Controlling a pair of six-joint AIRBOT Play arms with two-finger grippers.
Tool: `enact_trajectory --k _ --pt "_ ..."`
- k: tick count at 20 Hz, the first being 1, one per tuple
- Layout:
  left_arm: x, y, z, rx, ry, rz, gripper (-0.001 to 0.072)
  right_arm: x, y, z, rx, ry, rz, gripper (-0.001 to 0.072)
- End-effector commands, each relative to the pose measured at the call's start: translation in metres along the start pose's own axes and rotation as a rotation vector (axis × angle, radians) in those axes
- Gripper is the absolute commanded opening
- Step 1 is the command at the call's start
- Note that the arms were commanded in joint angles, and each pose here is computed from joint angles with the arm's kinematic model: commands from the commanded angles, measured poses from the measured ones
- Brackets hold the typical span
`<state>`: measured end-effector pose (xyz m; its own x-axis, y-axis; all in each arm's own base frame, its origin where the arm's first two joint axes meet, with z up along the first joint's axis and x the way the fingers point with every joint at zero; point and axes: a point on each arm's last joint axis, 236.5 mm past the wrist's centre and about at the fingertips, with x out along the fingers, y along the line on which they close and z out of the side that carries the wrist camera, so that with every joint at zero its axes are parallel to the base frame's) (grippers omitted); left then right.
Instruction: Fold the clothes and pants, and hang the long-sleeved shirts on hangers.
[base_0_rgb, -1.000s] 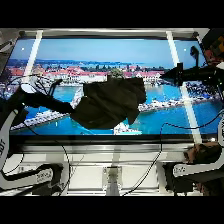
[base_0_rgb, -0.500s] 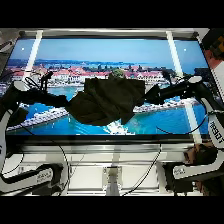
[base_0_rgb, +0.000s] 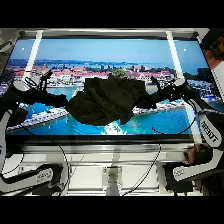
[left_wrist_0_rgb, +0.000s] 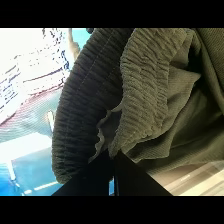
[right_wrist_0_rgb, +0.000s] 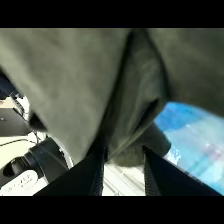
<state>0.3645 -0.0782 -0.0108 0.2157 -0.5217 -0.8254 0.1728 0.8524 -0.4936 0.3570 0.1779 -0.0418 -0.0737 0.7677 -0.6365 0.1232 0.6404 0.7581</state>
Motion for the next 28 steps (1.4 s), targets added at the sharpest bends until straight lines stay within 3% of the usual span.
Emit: enact_trajectory --k 1,4,5,6,9,13,19,28 --pt "-0.001 -0.001 0.001 -0.001 -0.002 -0.002 0.0022 0.014 -0.003 0.004 0.028 0.001 0.002 0.0281" --pt "-0.001 -0.008 0.005 -0.015 -0.021 -0.034 0.0022 0.015 0.004 0.018 0.041 -0.052 0.032 0.0265" --pt "-0.001 -0.011 0.009 -0.021 -0.036 -0.045 0.0022 0.016 0.006 0.022 0.038 -0.069 0.040 0.0165" --pt "-0.001 -0.012 0.015 -0.026 -0.060 -0.049 0.0022 0.017 0.009 0.027 0.034 -0.091 0.047 0.0016" --pt "-0.009 -0.006 0.058 -0.079 -0.250 -0.021 0.0020 0.002 0.030 0.042 0.031 -0.150 0.114 0.0014" --pt "-0.060 0.049 0.104 -0.265 -0.523 0.113 0.0021 -0.117 0.031 0.093 0.027 -0.424 0.107 0.0014" --pt "-0.083 0.117 0.060 -0.344 -0.425 0.341 0.0021 -0.301 -0.026 0.119 0.148 -0.800 0.072 0.0014" --pt "-0.089 0.143 0.032 -0.431 -0.350 0.472 0.0020 -0.364 -0.119 0.087 0.336 -0.873 -0.207 0.0014"
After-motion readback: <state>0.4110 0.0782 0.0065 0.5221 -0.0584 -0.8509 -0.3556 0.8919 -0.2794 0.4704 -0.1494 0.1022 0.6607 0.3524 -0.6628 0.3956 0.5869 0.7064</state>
